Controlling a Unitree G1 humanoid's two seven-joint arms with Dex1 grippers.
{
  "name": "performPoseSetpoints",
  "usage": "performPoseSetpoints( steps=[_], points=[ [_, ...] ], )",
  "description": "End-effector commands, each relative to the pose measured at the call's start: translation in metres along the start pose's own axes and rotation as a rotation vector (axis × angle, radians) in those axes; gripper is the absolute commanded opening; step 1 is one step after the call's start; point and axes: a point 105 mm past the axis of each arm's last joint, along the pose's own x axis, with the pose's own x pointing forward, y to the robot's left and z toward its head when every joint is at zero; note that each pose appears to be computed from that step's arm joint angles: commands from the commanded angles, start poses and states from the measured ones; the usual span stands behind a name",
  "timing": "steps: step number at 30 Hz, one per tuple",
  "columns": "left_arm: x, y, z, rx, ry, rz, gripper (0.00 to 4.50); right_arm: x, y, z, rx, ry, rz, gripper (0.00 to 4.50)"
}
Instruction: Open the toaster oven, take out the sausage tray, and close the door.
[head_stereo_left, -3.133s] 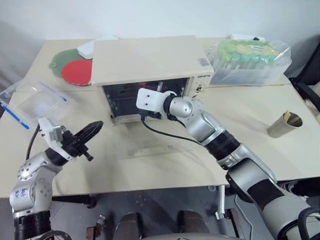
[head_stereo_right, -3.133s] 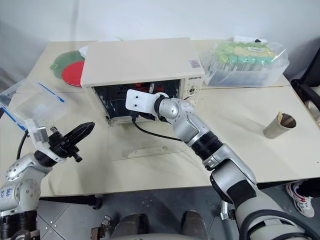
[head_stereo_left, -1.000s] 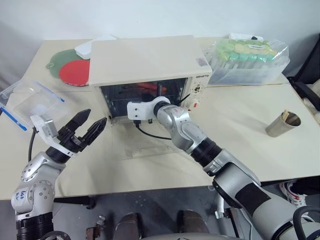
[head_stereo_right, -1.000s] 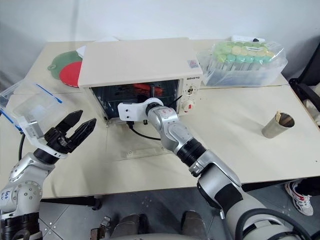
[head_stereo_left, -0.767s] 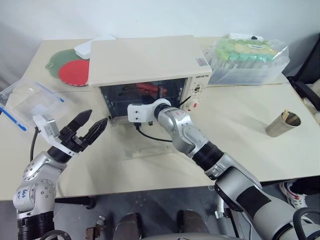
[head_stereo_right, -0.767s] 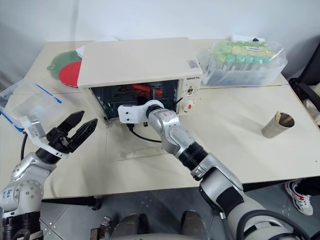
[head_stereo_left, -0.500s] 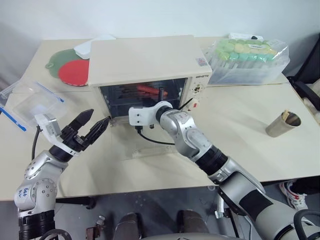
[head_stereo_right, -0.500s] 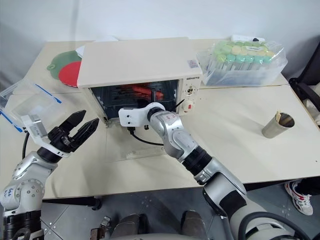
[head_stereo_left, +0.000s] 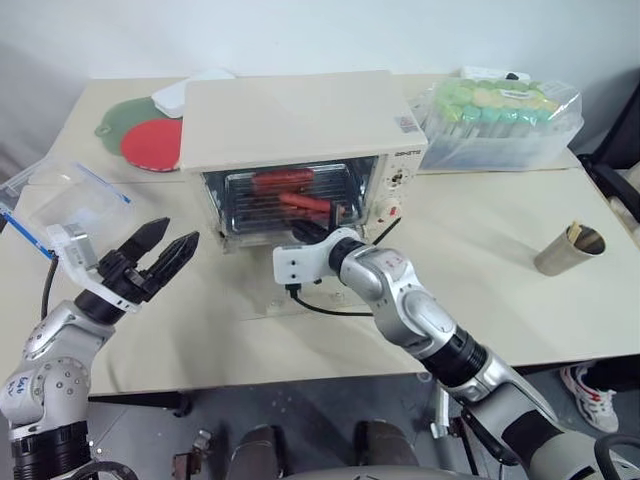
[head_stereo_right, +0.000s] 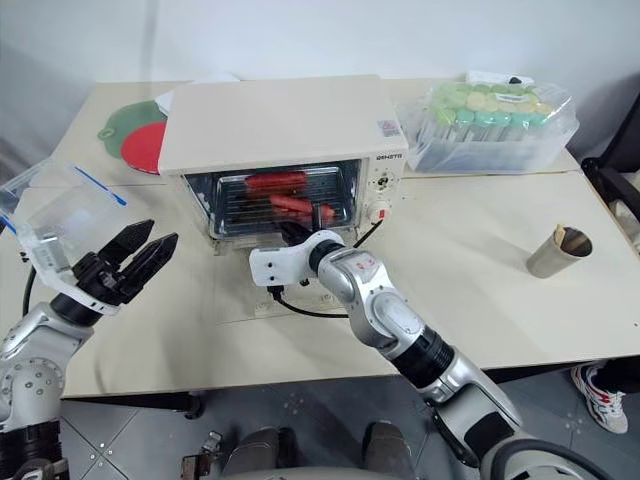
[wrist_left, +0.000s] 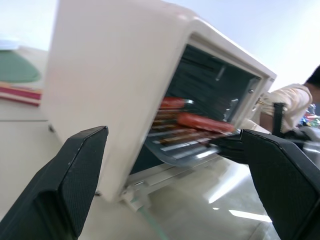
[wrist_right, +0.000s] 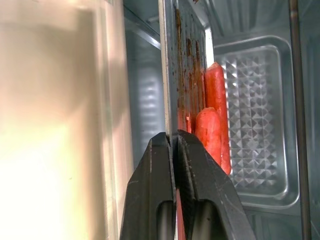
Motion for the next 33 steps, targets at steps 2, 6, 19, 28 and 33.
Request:
performPoseSetpoints(
  steps=[2,6,19,28,33],
  points=[
    [-0.002,-0.002,0.008,0.000,-0.017,-0.028,4.50,-0.017,-0.013,0.008,-0.038,-0.033,-0.041,0.06],
    [-0.001,-0.003,0.005,-0.014,-0.007,-0.040,4.50,-0.025,-0.013,0.007,-0.048,-0.030,-0.038,0.06],
    [-0.001,-0.004,0.002,-0.031,0.008,-0.082,4.50,-0.060,-0.003,0.005,-0.102,-0.049,-0.024,0.06],
    [-0.001,-0.006,0.001,-0.015,0.022,-0.121,4.50,-0.078,0.003,0.000,-0.117,-0.055,-0.009,0.06],
    [-0.002,-0.009,-0.001,-0.033,0.049,-0.149,4.50,-0.085,0.004,0.005,-0.129,-0.103,-0.017,0.06]
  ],
)
